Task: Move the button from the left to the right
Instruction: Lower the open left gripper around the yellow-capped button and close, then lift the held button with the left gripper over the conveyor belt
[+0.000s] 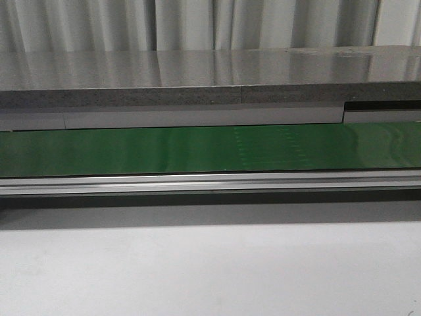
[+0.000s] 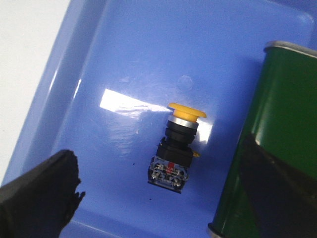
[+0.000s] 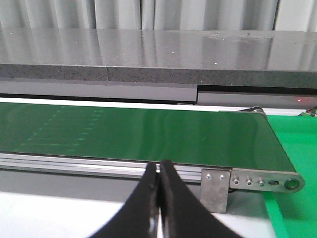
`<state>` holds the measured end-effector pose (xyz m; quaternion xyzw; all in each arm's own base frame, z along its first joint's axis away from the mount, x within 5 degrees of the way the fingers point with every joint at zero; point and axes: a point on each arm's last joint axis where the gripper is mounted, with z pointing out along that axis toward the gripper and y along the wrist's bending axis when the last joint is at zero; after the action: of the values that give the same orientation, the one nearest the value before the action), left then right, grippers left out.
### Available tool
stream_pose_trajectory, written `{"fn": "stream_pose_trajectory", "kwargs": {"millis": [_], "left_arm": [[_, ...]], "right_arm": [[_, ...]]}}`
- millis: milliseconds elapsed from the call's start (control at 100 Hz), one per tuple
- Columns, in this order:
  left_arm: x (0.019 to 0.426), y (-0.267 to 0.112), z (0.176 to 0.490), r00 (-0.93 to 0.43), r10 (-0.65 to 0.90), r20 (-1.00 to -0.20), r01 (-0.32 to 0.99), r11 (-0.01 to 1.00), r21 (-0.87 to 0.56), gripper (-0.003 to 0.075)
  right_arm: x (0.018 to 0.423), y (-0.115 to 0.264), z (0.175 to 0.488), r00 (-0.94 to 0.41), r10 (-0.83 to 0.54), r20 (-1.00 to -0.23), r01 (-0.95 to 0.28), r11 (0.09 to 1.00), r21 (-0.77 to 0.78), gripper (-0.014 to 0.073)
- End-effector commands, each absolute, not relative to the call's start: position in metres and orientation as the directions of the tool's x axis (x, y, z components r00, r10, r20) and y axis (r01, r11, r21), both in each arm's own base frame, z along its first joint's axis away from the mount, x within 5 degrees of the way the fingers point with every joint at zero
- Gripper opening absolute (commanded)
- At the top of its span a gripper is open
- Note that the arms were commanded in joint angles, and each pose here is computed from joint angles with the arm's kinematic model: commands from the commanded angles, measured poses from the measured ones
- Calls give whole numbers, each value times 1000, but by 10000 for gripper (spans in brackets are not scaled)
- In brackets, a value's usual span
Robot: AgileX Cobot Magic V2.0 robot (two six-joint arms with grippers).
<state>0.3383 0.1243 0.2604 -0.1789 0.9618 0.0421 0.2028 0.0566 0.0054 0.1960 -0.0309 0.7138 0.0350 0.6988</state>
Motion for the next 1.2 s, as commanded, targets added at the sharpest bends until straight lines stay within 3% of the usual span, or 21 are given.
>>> {"fn": "stream_pose_trajectory", "kwargs": {"millis": [0,340,740,1060,1190], "left_arm": [[347,127,269,-829,-336,-447,-369,929,-13,618],[364,133,221,-870,-357,-340,-373,928,-17,618],[370,135,201,-878,-361,-314,-375,927,-18,618],[374,137,167,-901,-370,-226,-376,926,-15,618],[375,137,165,-900,-368,-233,-375,927,-13,613]], "right_arm": [[54,5,210,93,4,-996,-88,996,-4,-66],[54,5,210,93,4,-996,-88,996,-4,-66],[54,5,210,93,4,-996,-88,996,-4,-66],[54,5,210,93,4,-996,-88,996,-4,-66],[54,5,210,93,4,-996,-88,996,-4,-66]]}}
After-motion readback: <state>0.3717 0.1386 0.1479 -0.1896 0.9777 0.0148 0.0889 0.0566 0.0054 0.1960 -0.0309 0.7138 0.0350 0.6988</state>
